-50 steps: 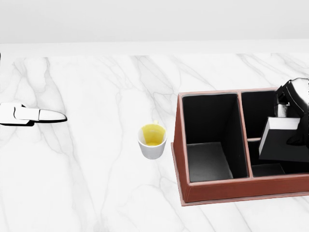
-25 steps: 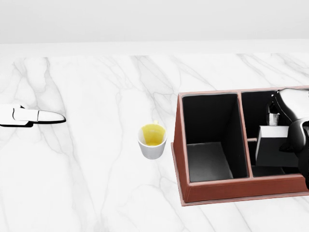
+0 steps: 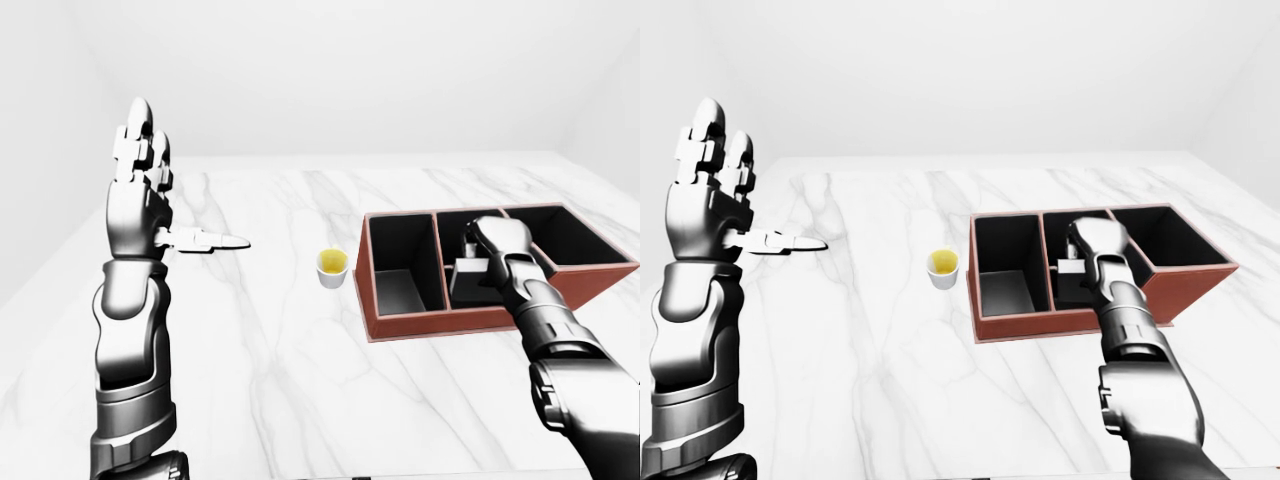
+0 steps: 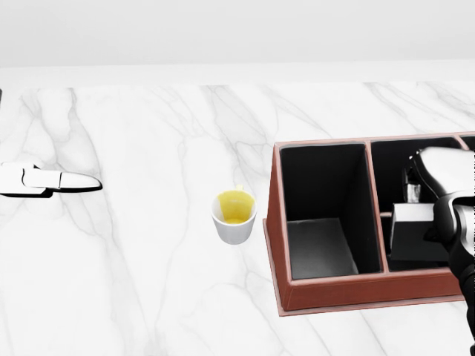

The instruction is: Pick up the book and place it in the caddy.

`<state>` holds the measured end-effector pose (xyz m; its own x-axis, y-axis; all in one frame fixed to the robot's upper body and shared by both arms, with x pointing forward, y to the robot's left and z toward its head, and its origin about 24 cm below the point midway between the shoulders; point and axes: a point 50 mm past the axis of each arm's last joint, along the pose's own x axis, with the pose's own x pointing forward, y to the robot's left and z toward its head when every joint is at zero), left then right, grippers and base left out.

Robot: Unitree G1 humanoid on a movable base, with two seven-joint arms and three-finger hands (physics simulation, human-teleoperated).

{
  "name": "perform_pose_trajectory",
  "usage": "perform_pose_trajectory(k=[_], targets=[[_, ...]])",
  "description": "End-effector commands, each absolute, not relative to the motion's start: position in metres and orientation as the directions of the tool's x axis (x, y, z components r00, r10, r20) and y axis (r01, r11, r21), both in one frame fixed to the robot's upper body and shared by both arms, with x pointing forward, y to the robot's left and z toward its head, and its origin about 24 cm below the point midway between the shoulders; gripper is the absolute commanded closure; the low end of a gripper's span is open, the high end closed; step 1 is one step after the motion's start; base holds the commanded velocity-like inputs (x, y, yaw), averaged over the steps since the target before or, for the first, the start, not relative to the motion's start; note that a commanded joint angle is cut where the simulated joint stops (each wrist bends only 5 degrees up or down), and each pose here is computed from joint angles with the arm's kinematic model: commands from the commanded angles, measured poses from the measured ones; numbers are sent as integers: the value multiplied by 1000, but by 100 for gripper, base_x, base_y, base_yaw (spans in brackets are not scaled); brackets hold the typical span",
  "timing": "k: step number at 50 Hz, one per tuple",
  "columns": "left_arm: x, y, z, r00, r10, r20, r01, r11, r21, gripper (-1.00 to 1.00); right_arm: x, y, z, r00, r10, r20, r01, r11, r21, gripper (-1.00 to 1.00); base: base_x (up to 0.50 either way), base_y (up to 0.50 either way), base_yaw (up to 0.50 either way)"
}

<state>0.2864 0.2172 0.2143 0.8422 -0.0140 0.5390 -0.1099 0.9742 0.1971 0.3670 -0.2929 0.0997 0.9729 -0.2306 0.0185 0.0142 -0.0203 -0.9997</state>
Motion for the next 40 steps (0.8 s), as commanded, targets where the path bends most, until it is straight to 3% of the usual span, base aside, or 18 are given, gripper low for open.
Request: perform_pose_trajectory(k=[1,16,18,19,20,30,40], targets=[[288,218,210,853,-10,522,-109,974,197,-100,369,-291,100,974,-220,61,45,-75,-996,100,0,0,0],[287,219,210,852,-10,524,-112,973,200,-100,368,-289,95,974,-216,63,46,-85,-995,100,0,0,0],[288,218,210,852,-11,523,-111,973,201,-100,368,-289,97,974,-216,70,52,-85,-995,21,0,0,0],[288,218,209,854,-10,519,-110,974,200,-100,368,-289,98,974,-214,80,62,-93,-994,-50,0,0,0],[289,218,209,856,-10,517,-110,974,200,-100,368,-290,97,974,-216,75,56,-90,-994,-100,0,0,0],[289,218,209,856,-11,517,-108,974,200,-100,368,-292,104,972,-221,77,65,-60,-996,-100,0,0,0],[291,216,209,857,-11,515,-104,975,195,-100,357,-290,118,979,-194,62,78,75,-994,-100,0,0,0]])
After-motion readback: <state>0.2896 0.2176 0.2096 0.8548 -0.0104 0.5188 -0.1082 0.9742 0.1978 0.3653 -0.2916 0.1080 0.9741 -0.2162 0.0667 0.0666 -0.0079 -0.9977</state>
